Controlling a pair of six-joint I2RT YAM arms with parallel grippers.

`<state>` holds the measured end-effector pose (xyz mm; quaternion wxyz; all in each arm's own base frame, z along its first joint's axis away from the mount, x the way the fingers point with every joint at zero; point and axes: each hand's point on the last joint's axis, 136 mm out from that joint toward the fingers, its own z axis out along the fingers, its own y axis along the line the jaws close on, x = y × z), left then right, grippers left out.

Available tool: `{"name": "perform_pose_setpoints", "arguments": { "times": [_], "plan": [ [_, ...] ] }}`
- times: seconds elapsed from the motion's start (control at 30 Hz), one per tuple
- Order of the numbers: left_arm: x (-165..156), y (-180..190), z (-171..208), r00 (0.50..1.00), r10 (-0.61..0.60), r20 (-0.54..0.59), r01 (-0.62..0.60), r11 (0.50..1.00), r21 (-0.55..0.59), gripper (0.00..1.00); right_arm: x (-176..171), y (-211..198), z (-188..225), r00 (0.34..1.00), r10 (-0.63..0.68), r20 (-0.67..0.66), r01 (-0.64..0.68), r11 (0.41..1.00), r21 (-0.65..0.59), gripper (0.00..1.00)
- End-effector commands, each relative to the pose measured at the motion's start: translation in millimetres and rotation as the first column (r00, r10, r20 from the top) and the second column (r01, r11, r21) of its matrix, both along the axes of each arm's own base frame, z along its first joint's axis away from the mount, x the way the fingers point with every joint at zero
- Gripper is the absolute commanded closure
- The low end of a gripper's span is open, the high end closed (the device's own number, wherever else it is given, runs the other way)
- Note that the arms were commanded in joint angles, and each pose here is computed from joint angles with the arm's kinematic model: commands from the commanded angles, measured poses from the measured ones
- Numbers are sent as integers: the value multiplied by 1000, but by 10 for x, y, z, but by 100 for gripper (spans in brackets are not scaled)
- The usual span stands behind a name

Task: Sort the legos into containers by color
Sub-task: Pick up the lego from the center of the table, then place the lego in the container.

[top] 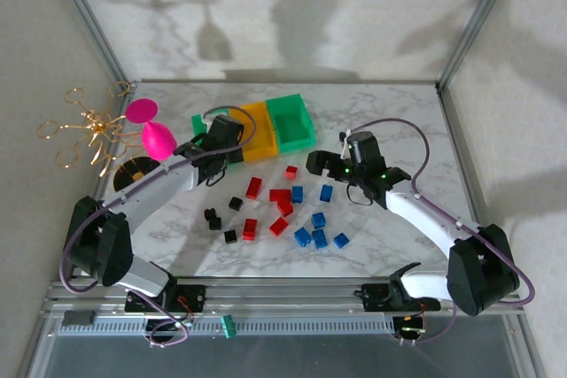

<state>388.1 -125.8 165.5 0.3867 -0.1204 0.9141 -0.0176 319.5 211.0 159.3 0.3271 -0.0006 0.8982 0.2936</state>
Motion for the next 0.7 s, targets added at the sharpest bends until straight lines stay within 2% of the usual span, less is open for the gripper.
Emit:
{"name": "perform_pose_setpoints", "arguments": {
  "times": [0.0,0.17,0.33,0.5,0.67],
  "plan": [
    [247,267,50,993,112,44,-115,992,56,78,64,127,206,999,17,47,-19,998,54,1],
    [604,318,4,983,161,92,-167,984,61,78,74,95,201,998,4,56,-6,999,45,1],
    [870,353,-166,977,196,83,-202,977,75,77,65,64,178,998,-6,59,4,999,36,1],
    [1050,365,-411,975,215,54,-219,972,90,76,66,39,159,998,-12,62,11,1000,21,1],
    [1160,350,-579,976,217,31,-218,974,57,76,70,2,174,997,-23,70,23,1000,8,1]
  ]
}}
